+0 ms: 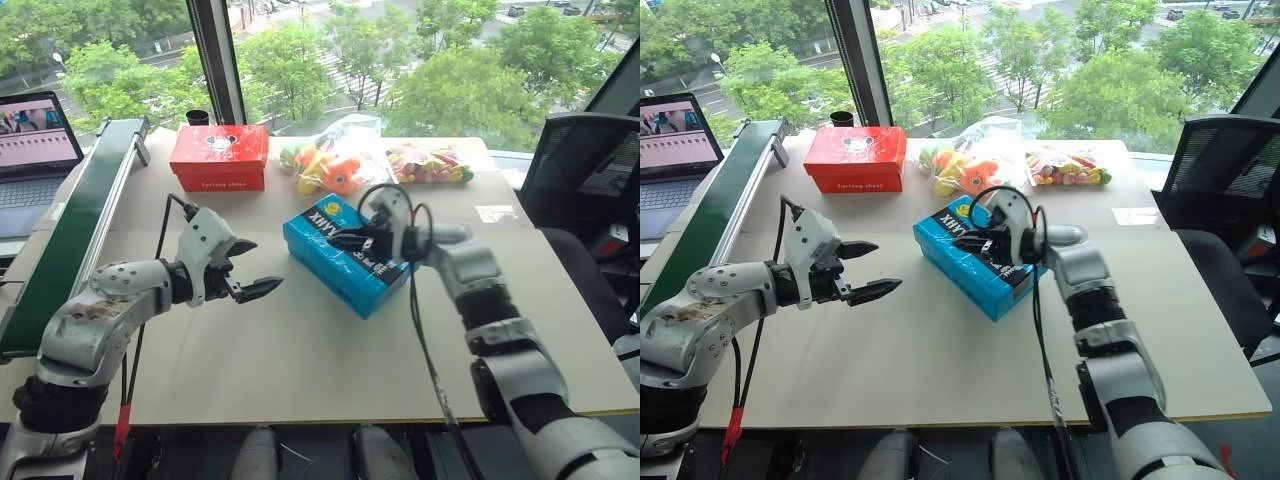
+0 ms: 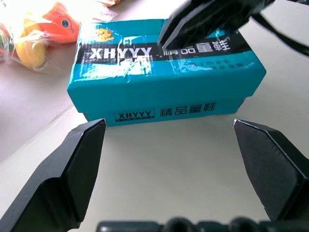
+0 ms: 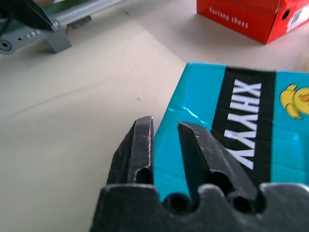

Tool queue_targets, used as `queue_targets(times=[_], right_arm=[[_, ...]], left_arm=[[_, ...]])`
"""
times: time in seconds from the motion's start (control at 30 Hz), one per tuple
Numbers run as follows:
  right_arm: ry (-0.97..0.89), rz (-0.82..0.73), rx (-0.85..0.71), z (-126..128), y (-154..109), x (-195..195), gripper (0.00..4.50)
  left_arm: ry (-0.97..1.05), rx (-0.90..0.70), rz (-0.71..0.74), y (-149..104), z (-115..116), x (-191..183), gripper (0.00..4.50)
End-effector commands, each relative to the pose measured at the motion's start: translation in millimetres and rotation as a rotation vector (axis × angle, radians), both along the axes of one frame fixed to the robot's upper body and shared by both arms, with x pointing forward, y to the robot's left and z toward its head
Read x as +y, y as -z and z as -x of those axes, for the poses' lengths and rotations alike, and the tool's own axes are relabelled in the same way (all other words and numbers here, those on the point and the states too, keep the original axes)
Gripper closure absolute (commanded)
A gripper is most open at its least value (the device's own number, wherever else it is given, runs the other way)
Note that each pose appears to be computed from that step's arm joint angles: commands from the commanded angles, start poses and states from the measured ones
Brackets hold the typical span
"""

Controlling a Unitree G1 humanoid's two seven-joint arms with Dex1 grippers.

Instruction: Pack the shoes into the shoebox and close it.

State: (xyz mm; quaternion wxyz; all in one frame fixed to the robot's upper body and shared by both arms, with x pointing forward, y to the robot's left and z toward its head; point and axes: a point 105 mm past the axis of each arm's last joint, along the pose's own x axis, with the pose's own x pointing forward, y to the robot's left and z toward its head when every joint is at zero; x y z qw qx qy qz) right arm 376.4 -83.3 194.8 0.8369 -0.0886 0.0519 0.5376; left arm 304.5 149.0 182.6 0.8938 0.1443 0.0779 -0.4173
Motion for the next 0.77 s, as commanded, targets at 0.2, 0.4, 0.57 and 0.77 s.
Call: queue_targets(times=[0.2,0.4,0.57,0.77], right_arm=[[0.309,0.078,-0.117,28,-8,-92,0.03],[0.581,-0.001,-0.076,44,22,-157,0.03],[0.885,-0.125,-0.028,69,93,-181,0.03],[0.997,-0.161,-0.019,80,132,-151,0.03]], left_arm=[[-0.178,-0.098,0.100,11,-7,28,0.00],[-0.422,-0.122,0.096,53,-10,61,0.00],[-0.626,-0.059,0.187,107,6,66,0.00],[-0.746,-0.027,0.211,138,19,66,0.00]])
